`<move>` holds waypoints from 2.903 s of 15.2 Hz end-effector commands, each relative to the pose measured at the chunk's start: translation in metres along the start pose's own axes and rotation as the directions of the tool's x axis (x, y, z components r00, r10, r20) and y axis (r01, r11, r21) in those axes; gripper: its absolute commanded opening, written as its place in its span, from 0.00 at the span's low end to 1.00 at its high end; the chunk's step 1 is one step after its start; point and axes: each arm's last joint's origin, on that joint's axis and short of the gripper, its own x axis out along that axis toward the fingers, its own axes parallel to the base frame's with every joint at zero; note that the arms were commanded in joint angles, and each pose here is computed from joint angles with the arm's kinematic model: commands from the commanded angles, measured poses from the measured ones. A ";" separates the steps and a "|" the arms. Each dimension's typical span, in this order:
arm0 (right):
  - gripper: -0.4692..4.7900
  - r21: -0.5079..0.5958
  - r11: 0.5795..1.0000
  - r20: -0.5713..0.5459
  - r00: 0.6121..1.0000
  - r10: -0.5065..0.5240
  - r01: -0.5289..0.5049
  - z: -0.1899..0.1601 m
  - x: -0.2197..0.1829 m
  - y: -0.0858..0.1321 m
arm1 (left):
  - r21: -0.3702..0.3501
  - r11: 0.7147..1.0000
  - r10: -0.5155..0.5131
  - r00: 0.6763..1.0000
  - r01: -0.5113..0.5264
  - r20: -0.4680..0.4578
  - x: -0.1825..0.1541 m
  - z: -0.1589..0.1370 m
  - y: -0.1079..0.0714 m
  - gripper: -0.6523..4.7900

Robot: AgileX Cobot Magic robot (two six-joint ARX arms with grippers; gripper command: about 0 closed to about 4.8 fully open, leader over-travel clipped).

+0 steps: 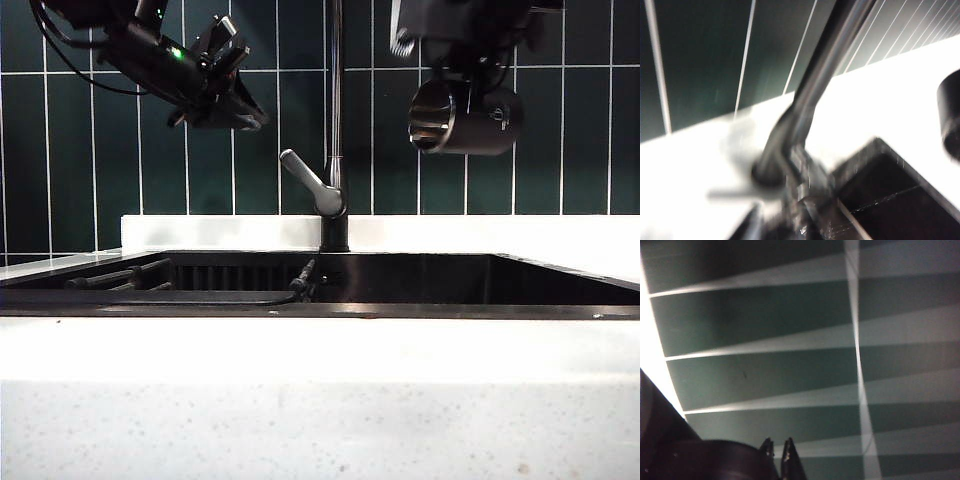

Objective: Pick up the mug next to the sink, go to the faucet to get some water, pour the water into the sink, and finally put the mug back to its place.

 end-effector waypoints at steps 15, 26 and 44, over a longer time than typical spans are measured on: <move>0.09 0.942 0.293 -0.239 0.941 0.241 0.164 -0.138 -0.009 0.014 | 0.270 0.916 0.290 0.954 -0.298 0.071 -0.090 -0.058 -0.094 0.26; 0.09 0.947 0.262 -0.219 0.971 0.096 0.187 -0.145 -0.034 0.057 | 0.291 0.875 0.316 0.912 -0.387 0.262 -0.152 -0.144 -0.124 0.26; 0.31 0.953 0.181 -0.290 0.906 0.308 0.243 -0.161 -0.067 0.091 | 0.272 0.905 0.252 0.928 -0.327 0.275 -0.193 -0.163 -0.150 0.27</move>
